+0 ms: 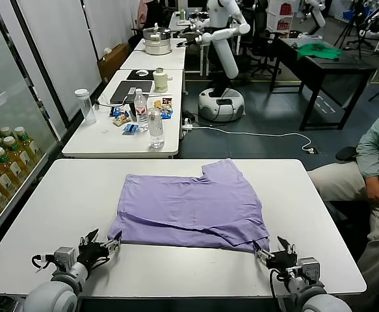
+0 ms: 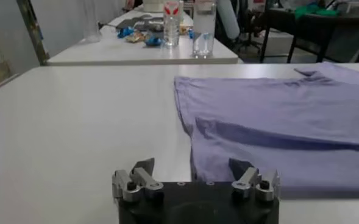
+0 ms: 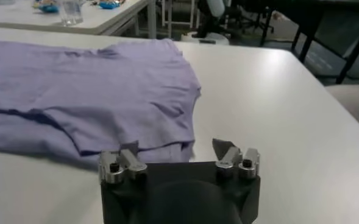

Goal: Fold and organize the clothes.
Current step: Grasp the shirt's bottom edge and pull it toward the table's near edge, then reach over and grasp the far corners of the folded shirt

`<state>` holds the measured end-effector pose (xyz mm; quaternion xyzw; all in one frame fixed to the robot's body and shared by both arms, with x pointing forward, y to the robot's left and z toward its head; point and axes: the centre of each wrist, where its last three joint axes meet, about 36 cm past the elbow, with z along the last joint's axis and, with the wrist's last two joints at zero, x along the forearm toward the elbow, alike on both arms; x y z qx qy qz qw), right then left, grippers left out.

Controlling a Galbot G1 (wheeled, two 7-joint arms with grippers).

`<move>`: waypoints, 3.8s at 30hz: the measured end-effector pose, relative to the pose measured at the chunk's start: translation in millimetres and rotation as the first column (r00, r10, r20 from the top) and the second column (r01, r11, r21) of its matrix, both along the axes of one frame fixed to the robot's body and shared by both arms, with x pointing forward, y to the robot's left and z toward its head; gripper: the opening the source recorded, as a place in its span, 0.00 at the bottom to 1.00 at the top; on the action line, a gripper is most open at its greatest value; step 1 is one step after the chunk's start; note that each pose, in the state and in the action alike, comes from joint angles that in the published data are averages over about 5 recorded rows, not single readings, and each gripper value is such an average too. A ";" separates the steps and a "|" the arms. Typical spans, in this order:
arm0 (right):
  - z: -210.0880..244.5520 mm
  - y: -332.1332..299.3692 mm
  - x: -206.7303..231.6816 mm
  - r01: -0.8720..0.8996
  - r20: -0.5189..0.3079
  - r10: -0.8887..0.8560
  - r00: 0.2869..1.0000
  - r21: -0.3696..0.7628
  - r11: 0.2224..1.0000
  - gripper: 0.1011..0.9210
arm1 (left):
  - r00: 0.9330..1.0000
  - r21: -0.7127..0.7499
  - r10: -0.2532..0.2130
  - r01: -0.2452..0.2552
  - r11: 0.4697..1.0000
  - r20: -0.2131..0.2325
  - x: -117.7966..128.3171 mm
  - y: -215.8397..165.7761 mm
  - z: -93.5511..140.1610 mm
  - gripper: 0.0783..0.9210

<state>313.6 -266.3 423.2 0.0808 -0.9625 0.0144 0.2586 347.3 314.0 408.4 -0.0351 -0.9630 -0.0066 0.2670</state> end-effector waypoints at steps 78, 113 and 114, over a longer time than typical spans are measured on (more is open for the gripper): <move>38.4 85.0 278.8 0.035 0.129 -0.040 0.991 0.041 0.999 0.88 | 0.992 0.015 -0.056 0.055 0.998 0.115 118.0 40.0 33.0 0.88; -16.3 109.6 341.4 0.097 0.016 -0.098 0.995 0.034 0.995 0.66 | 0.996 0.021 -0.086 0.085 0.996 0.024 174.2 46.8 -6.0 0.70; -16.7 109.0 341.5 0.097 0.016 -0.097 0.995 0.035 0.995 0.62 | 0.996 0.018 -0.087 0.087 0.996 0.024 174.2 46.8 -6.3 0.67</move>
